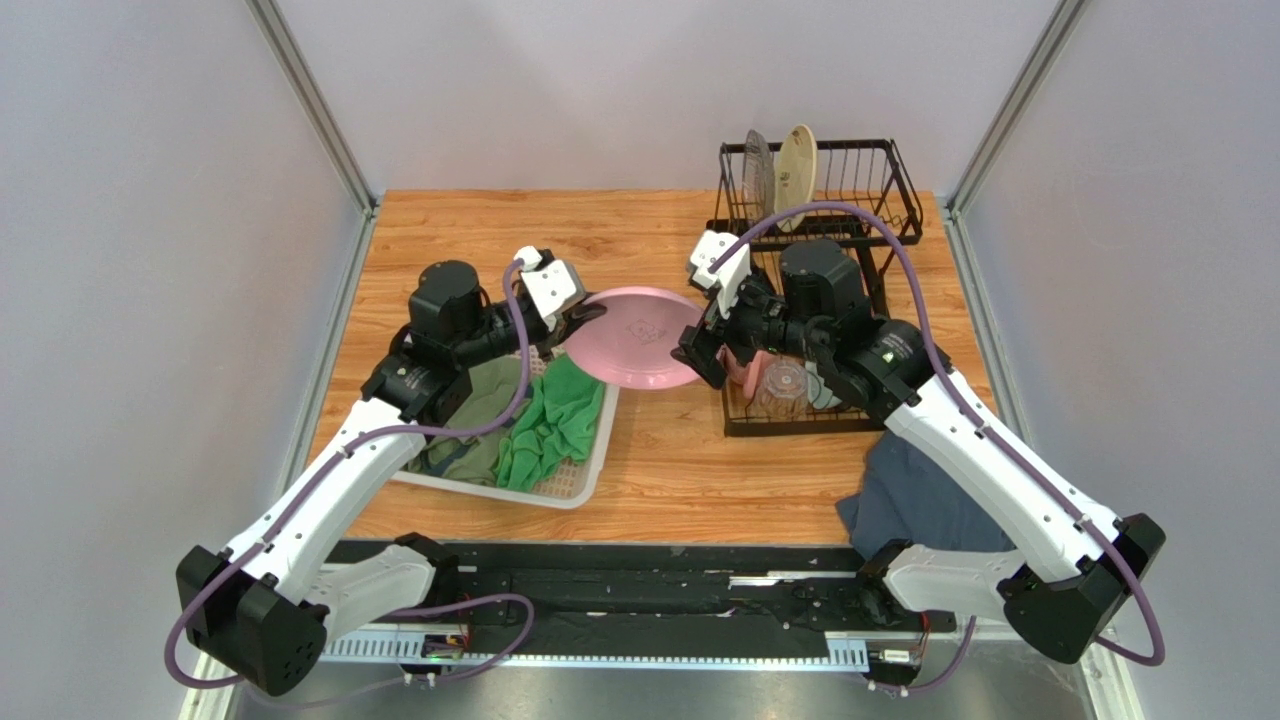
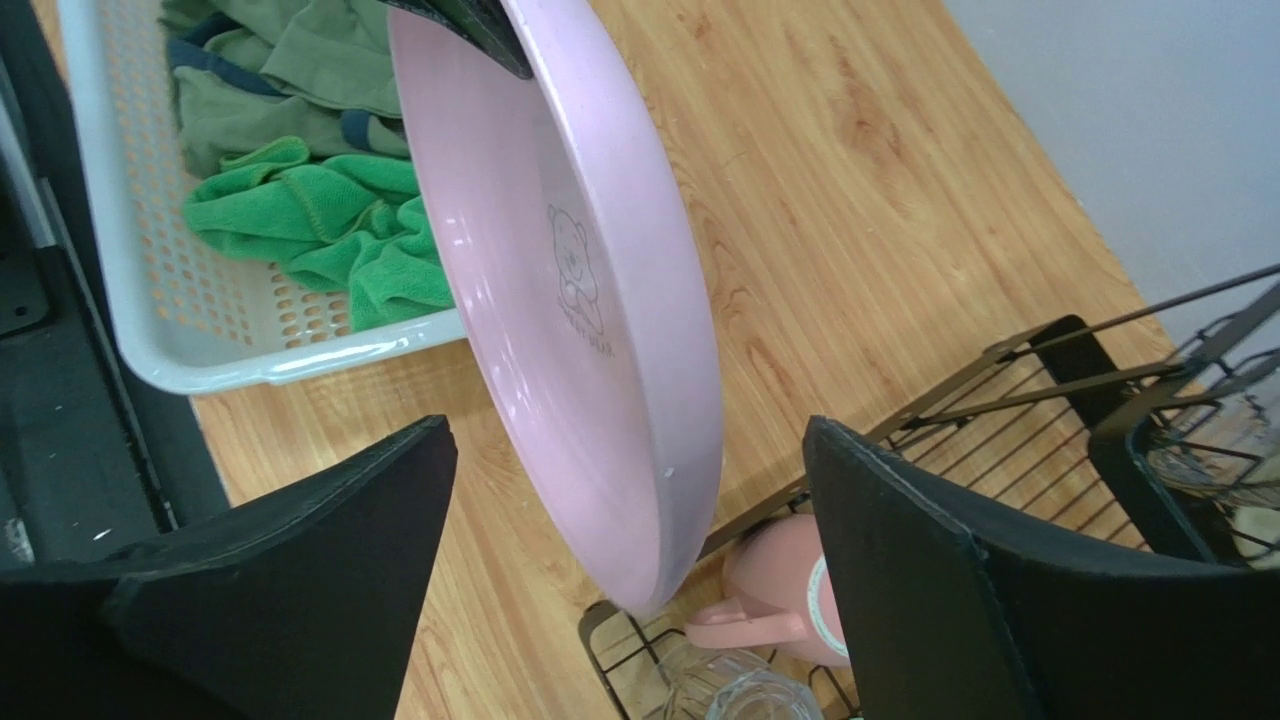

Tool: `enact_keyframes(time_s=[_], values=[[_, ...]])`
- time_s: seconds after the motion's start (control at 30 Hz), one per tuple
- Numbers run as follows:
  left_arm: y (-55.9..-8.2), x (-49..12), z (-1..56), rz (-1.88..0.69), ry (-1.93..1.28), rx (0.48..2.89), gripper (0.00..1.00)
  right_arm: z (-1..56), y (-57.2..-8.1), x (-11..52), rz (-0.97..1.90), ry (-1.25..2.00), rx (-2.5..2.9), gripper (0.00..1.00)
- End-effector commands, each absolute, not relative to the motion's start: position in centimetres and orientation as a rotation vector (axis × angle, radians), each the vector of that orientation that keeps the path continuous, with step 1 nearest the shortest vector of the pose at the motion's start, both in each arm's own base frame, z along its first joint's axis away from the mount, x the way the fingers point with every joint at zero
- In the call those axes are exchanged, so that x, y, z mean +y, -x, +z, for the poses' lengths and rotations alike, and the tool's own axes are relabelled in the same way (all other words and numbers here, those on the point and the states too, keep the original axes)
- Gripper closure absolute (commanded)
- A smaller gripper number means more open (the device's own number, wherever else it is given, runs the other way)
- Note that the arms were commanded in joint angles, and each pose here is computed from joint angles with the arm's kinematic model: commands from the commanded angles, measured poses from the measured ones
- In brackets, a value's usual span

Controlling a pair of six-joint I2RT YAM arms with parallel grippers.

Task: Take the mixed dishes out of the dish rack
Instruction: Place the plate at the center of the board.

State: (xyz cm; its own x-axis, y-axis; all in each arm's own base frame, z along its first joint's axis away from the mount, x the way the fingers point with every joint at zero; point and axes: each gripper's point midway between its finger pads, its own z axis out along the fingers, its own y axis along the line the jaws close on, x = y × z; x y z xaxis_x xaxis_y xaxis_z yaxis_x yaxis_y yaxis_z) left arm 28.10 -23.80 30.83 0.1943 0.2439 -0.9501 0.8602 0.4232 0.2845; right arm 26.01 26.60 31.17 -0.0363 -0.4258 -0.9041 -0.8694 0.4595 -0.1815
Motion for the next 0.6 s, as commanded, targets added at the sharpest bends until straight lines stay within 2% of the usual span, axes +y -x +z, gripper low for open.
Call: enact_keyframes(time_s=[0.0, 0.57], values=[[-29.9, -22.7, 34.6, -0.443, -0.997, 1.263, 1.0, 33.9, -27.3, 25.5, 0.437, 1.036, 1.584, 0.07], [-40.8, -12.7, 36.9, -0.296, -0.447, 1.515, 1.0, 34.8, -28.5, 23.4, 0.312, 0.952, 1.587, 0.06]])
